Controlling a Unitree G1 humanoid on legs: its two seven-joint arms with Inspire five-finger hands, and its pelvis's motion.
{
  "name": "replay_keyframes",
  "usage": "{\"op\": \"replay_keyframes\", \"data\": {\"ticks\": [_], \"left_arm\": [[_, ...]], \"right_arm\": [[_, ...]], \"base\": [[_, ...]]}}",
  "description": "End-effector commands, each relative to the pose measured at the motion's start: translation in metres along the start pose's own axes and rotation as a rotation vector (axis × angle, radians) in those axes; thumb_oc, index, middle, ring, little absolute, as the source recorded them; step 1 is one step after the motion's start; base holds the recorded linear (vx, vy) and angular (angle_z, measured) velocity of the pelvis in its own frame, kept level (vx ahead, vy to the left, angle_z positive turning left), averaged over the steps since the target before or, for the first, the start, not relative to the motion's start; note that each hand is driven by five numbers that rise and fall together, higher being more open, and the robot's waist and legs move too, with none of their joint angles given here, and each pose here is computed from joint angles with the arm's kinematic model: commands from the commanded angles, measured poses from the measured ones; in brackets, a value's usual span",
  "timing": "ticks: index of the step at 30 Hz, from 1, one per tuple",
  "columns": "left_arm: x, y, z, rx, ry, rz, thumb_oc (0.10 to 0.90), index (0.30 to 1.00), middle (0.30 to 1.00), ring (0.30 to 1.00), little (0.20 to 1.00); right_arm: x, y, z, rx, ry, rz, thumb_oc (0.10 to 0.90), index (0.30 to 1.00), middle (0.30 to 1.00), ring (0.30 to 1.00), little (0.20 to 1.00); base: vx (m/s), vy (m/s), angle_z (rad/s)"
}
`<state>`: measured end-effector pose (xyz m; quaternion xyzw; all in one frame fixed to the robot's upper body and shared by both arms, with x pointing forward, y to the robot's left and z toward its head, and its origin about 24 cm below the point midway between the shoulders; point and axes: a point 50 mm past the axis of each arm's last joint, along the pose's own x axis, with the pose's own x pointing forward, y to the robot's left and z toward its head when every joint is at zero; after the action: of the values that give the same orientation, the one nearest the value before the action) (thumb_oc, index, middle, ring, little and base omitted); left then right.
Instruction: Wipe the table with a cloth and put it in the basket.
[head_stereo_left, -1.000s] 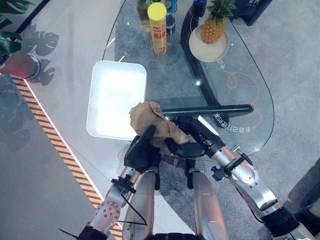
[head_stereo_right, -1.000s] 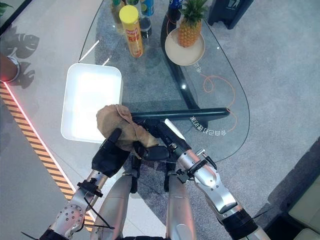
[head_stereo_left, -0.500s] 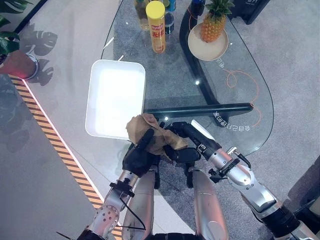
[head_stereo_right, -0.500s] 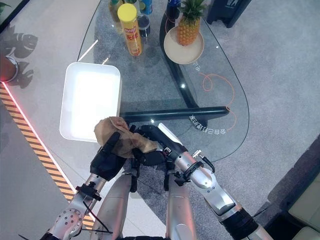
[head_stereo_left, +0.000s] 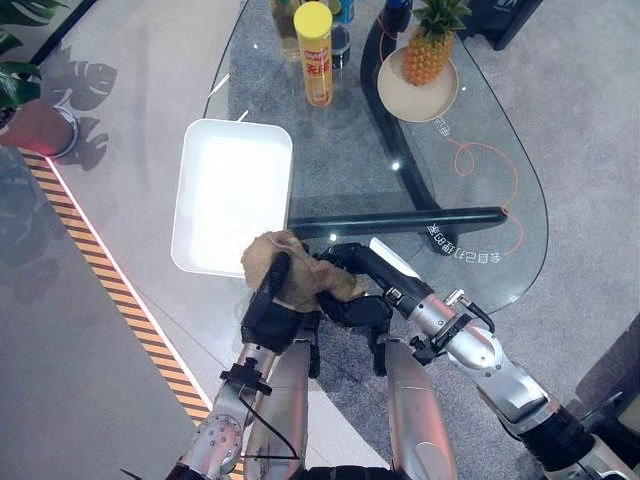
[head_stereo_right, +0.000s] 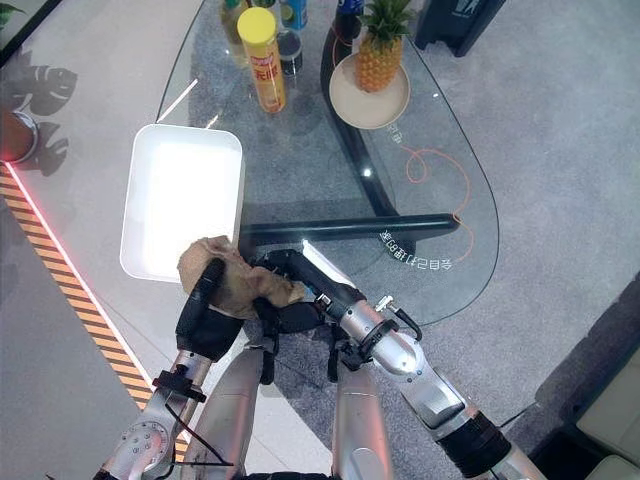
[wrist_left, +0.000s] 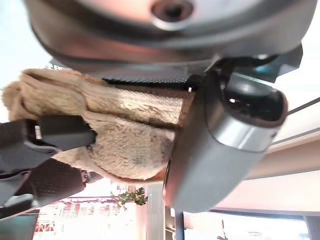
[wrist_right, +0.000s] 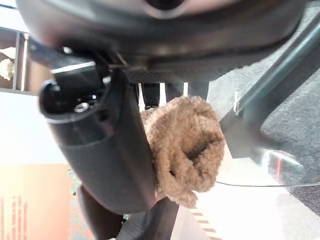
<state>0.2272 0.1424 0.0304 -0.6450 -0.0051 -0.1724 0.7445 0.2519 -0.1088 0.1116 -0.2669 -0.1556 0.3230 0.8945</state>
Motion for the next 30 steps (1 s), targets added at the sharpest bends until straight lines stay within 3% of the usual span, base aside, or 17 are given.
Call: {"op": "replay_keyframes", "data": {"ticks": [1, 21, 22, 23, 30], "left_arm": [[0.0121, -0.0622, 0.0024, -0.083, -0.045, -0.399, 0.100, 0.300, 0.300, 0.300, 0.200], [0.0094, -0.0582, 0.0029, -0.097, -0.075, -0.369, 0.100, 0.300, 0.300, 0.300, 0.200], [0.0094, -0.0582, 0.0031, -0.096, -0.074, -0.369, 0.100, 0.300, 0.300, 0.300, 0.200], [0.0092, -0.0580, 0.0028, -0.094, -0.073, -0.368, 0.100, 0.300, 0.300, 0.300, 0.200], [0.0064, -0.0568, 0.0022, -0.086, -0.079, -0.357, 0.100, 0.300, 0.300, 0.300, 0.200]], "right_arm": [[-0.0009, 0.0061, 0.0264, -0.019, -0.132, 0.033, 0.100, 0.300, 0.300, 0.300, 0.200], [-0.0023, 0.0055, 0.0224, 0.005, -0.118, -0.020, 0.100, 0.300, 0.300, 0.300, 0.200], [-0.0020, 0.0042, 0.0223, 0.011, -0.120, -0.037, 0.525, 0.665, 0.665, 0.665, 0.625], [-0.0017, 0.0044, 0.0224, 0.008, -0.119, -0.046, 0.800, 0.900, 0.900, 0.900, 0.900], [-0.0068, -0.0031, 0.0247, 0.015, -0.139, -0.138, 0.800, 0.900, 0.900, 0.900, 0.900]], "base": [[0.00, 0.000, 0.00], [0.00, 0.000, 0.00], [0.00, 0.000, 0.00], [0.00, 0.000, 0.00], [0.00, 0.000, 0.00]]}}
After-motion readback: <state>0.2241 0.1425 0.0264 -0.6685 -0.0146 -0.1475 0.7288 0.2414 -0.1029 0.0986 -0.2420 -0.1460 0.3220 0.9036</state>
